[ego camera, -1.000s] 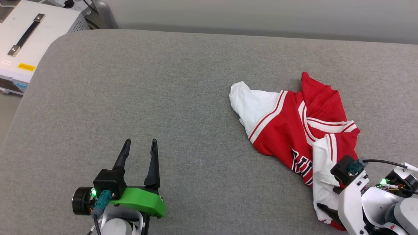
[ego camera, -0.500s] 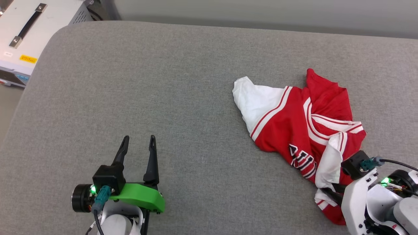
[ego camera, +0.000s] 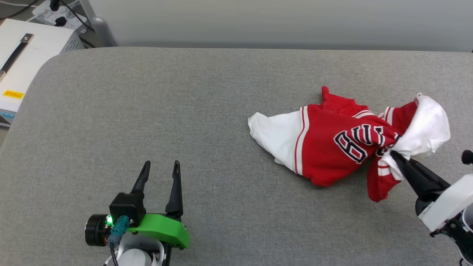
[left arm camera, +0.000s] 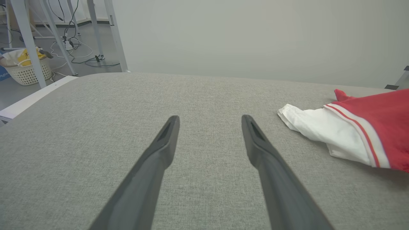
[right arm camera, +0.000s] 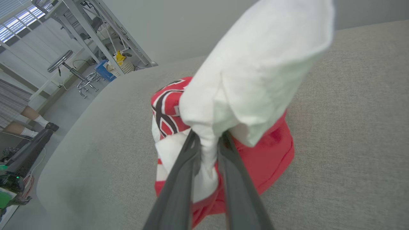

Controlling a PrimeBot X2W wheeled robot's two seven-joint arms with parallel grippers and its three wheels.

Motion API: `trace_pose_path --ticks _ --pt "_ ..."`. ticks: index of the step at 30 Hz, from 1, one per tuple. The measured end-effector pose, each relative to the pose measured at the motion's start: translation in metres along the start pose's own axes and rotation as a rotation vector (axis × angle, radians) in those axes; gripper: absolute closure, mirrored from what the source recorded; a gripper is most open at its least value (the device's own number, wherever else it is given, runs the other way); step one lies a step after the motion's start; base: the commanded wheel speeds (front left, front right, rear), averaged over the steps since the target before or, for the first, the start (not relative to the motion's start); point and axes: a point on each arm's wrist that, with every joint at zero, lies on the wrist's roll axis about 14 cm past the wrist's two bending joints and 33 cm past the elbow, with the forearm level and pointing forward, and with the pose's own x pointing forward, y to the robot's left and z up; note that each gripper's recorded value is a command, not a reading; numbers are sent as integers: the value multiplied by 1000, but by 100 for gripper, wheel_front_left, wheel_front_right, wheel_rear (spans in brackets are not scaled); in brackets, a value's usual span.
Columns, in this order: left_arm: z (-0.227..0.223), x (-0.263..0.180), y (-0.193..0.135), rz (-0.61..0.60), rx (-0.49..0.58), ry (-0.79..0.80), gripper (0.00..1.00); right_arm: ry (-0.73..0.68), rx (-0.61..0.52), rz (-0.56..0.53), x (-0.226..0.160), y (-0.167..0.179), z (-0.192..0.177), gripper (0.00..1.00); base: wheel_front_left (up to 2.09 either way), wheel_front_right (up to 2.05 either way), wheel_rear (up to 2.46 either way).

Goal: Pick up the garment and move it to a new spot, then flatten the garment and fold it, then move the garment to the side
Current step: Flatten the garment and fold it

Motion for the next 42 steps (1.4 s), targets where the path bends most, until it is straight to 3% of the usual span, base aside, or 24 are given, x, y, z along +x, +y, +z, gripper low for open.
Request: trace_pose_path --ticks 7,11,13,14,17,20,21,22,23,30,33,36,42 --pt "-8 -2 -1 -4 -1 25 0 -176 298 -274 -32 -86 4 100 0 0 0" --pt "-10 -5 0 1 0 33 0 -270 410 -429 -56 -130 0 100 0 0 0" --pt "-12 -5 1 3 0 37 0 -303 461 -534 -73 -156 -9 100 0 0 0" --pt "-13 -6 1 4 0 42 0 -284 511 -676 -99 -186 -35 100 0 0 0" --pt "-15 -6 1 5 0 47 0 -270 532 -785 -117 -206 -52 100 0 0 0" --pt "-15 -6 0 3 -1 48 0 -273 535 -827 -120 -212 -56 100 0 0 0" --pt "-15 -6 0 2 -3 48 0 -282 531 -831 -119 -213 -54 68 0 0 0" --pt "-15 -6 0 1 -4 47 0 -294 519 -836 -119 -214 -51 19 0 0 0" --pt "-14 -6 -1 -1 -4 46 0 -302 494 -842 -120 -215 -48 0 0 0 0" --pt "-12 -11 -4 -7 -5 41 0 -333 145 -831 -132 -222 4 0 0 0 0" --pt "-11 -11 -4 -9 -5 37 0 -394 16 -786 -128 -215 45 0 0 0 0" --pt "-8 -10 -4 -9 -2 26 0 -490 -146 -706 -117 -193 97 0 0 0 0" --pt "-2 -11 -2 -2 3 8 0 -558 -376 -550 -85 -134 142 0 0 0 0"
